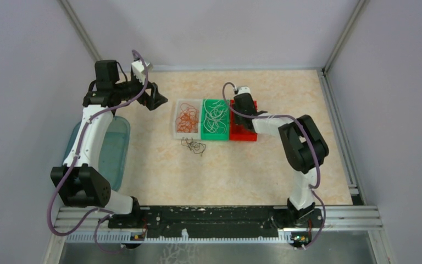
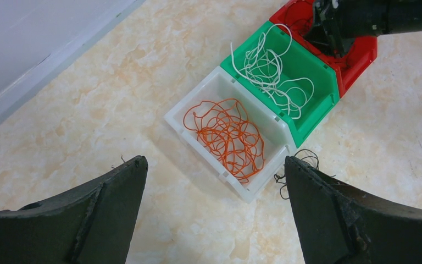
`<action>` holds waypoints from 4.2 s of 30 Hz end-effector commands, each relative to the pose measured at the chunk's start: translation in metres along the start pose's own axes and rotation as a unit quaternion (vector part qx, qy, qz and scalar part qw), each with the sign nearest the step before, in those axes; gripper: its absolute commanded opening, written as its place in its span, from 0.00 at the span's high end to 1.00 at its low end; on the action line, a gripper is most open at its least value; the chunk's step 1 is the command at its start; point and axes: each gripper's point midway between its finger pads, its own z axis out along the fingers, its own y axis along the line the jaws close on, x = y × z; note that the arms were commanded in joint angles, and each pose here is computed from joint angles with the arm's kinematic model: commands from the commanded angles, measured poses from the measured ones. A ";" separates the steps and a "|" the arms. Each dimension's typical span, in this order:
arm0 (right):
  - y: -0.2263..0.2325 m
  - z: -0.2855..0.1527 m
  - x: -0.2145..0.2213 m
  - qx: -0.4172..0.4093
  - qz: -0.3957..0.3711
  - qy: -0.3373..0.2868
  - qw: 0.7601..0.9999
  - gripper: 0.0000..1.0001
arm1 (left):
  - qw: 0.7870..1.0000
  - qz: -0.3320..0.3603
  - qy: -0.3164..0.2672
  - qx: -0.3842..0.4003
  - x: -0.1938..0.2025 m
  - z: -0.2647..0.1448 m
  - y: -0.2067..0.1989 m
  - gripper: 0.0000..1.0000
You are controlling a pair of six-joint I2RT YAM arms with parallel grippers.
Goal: Untangle the cables
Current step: Place the cable in the bin, then pick up the cable at the center of the board, then place the cable in the bin.
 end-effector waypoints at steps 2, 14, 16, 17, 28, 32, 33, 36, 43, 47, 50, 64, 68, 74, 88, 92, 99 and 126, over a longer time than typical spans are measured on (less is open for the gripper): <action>0.014 0.004 -0.018 0.005 -0.016 -0.025 1.000 0.97 | 1.000 0.010 -0.012 -0.004 -0.009 -0.002 0.005 0.00; -0.001 -0.073 -0.099 0.018 0.003 -0.119 0.993 0.65 | 1.000 0.013 -0.008 -0.026 -0.009 -0.004 0.012 0.00; -0.006 -0.085 -0.110 0.026 0.006 -0.129 0.991 0.65 | 1.000 0.015 -0.011 -0.025 -0.012 -0.005 0.011 0.00; -0.008 -0.090 -0.114 0.030 0.009 -0.133 0.991 0.64 | 1.000 0.015 -0.012 -0.024 -0.013 -0.005 0.010 0.00; 0.052 -0.156 -0.114 -0.044 -0.057 -0.184 0.980 0.42 | 0.999 0.011 -0.009 -0.032 -0.011 -0.006 0.013 0.00; 0.126 -0.177 -0.072 -0.131 -0.104 -0.183 0.969 0.31 | 0.999 0.006 -0.004 -0.037 -0.005 -0.006 0.016 0.00; 0.147 -0.181 -0.059 -0.161 -0.112 -0.176 0.965 0.30 | 0.999 0.004 -0.004 -0.037 -0.004 -0.006 0.017 0.00; 0.199 -0.178 -0.017 -0.245 -0.123 -0.135 0.952 0.29 | 0.999 -0.004 0.001 -0.041 0.002 -0.007 0.024 0.00; 0.241 -0.131 0.026 -0.277 -0.139 -0.091 0.946 0.31 | 0.998 -0.025 0.006 -0.051 0.010 -0.011 0.036 0.00; 0.251 -0.103 0.035 -0.263 -0.157 -0.091 0.948 0.38 | 0.999 -0.027 0.007 -0.046 0.012 -0.010 0.034 0.00; 0.251 -0.081 0.042 -0.234 -0.168 -0.084 0.954 0.45 | 0.999 -0.031 0.007 -0.043 0.015 -0.010 0.033 0.00; 0.226 -0.136 0.033 -0.272 -0.153 -0.106 0.944 1.00 | 0.999 -0.031 0.006 -0.039 0.019 -0.010 0.031 0.00; 0.204 -0.178 0.002 -0.291 -0.127 -0.133 0.939 1.00 | 0.999 -0.031 0.005 -0.037 0.019 -0.011 0.029 0.00; 0.129 -0.202 -0.049 -0.248 -0.033 -0.157 0.955 1.00 | 0.999 -0.032 0.006 -0.036 0.021 -0.012 0.027 0.00; -0.003 -0.133 -0.048 -0.063 0.057 -0.089 0.992 1.00 | 0.998 -0.043 0.013 -0.034 0.034 -0.008 0.026 0.00; -0.008 -0.111 -0.045 -0.048 0.057 -0.076 0.994 1.00 | 0.998 -0.051 0.017 -0.038 0.040 -0.005 0.027 0.00; 0.000 -0.070 -0.043 -0.044 0.080 -0.046 0.995 1.00 | 0.996 -0.070 0.024 -0.048 0.051 0.000 0.033 0.00; -0.013 -0.129 -0.091 -0.024 0.098 -0.076 0.992 0.38 | 0.994 -0.088 0.041 -0.052 0.068 0.002 0.034 0.00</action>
